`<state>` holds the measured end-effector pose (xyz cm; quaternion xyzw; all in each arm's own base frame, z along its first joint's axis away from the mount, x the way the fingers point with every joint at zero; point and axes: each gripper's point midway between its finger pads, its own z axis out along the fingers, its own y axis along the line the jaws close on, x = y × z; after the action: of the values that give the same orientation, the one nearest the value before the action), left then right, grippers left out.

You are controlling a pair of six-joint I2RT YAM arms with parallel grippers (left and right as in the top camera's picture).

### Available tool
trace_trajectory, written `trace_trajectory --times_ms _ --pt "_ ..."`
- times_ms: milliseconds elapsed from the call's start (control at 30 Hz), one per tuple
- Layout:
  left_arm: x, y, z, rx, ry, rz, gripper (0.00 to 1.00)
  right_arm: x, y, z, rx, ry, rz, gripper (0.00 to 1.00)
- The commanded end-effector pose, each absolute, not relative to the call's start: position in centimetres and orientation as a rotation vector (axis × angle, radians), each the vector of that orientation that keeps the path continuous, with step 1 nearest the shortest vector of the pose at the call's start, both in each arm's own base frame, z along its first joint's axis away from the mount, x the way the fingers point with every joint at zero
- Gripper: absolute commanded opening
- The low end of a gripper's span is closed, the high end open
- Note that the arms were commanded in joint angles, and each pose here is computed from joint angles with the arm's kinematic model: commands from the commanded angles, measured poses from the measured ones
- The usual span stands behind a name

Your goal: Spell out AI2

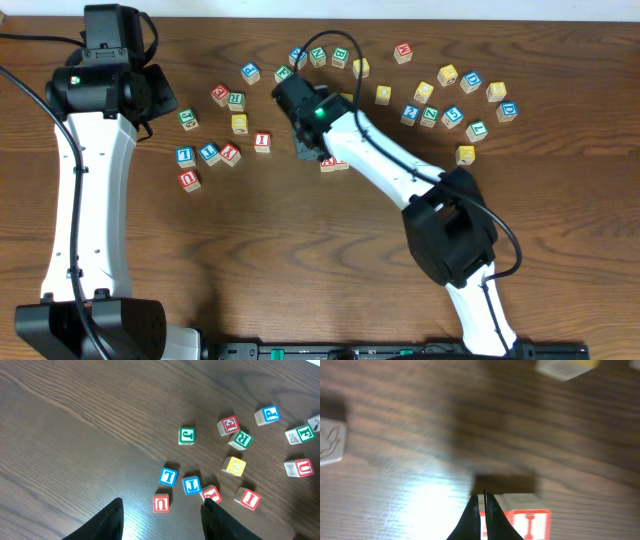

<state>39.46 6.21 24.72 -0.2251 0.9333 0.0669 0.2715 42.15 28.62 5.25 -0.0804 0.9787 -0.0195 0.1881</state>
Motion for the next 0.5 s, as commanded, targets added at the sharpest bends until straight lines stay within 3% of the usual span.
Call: trace_trajectory --times_ms 0,467 --pt "39.4 6.3 23.9 -0.617 2.536 0.187 0.49 43.8 26.5 7.3 -0.085 2.724 -0.050 0.01" --pt "39.3 6.3 23.8 -0.618 2.540 0.188 0.49 43.3 23.9 2.8 -0.005 2.814 -0.001 0.01"
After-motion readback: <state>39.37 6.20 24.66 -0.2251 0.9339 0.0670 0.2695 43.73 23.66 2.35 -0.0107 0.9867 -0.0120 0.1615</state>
